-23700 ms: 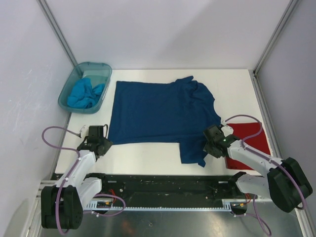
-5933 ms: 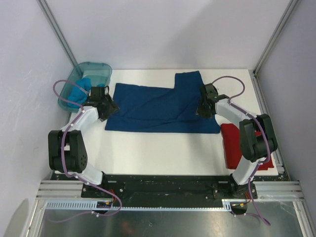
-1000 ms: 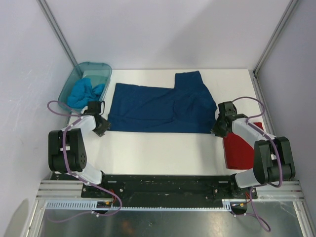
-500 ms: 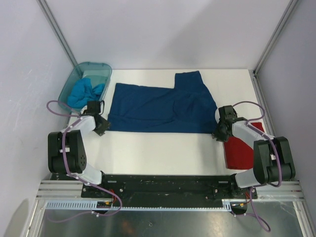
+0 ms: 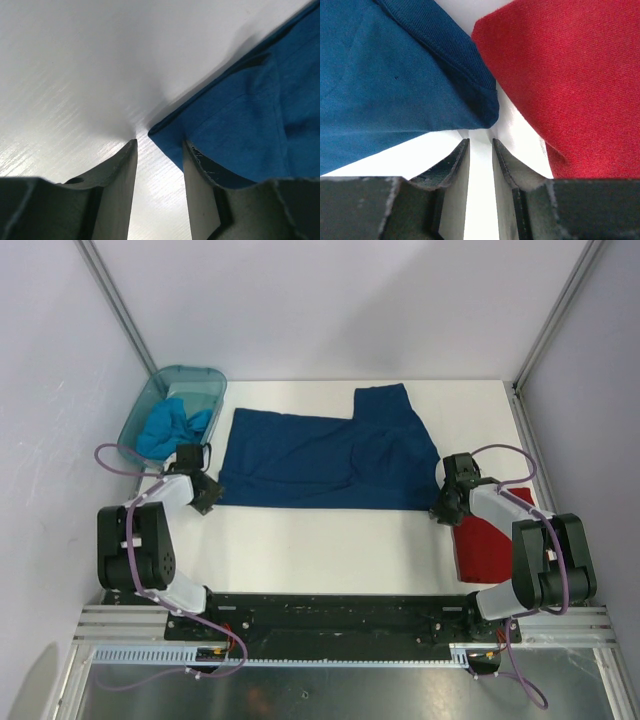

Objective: Fold and stack the t-shirts
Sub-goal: Fold the flattened tshirt in 1/3 of the way

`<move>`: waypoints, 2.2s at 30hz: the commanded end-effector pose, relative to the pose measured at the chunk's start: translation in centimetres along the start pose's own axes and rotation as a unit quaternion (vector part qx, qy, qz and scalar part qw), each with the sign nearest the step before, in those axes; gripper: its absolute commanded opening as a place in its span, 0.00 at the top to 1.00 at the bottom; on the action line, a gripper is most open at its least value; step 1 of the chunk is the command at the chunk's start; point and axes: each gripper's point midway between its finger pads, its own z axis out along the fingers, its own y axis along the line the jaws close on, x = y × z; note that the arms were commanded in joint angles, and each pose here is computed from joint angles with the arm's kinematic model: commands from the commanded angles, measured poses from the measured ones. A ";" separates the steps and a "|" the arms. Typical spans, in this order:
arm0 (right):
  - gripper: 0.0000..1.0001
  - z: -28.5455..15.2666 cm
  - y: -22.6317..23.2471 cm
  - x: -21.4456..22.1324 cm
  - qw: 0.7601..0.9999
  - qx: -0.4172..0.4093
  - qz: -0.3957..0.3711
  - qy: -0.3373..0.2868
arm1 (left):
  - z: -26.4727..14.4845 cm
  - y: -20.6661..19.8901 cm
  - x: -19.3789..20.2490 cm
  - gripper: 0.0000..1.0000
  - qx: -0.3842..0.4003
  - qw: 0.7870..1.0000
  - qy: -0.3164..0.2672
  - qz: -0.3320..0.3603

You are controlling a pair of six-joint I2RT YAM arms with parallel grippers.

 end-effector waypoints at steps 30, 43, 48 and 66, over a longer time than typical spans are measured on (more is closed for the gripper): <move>0.56 -1.3 0.6 -3.2 0.997 -0.007 0.010 -0.081 | 1.0 0.6 -2.4 1.00 -0.037 0.998 -0.042 0.001; 0.57 1.2 0.1 -3.4 0.996 0.022 0.008 -0.081 | 1.0 0.7 -2.4 1.00 -0.036 0.999 -0.041 0.004; 0.57 1.2 -0.1 -4.0 0.995 0.028 0.010 -0.092 | 0.8 0.8 -2.6 1.00 -0.038 0.998 -0.047 0.004; 1.00 -0.4 0.3 -4.6 0.997 0.034 0.011 -0.070 | -0.5 2.2 -2.9 1.00 -0.059 0.996 -0.063 0.014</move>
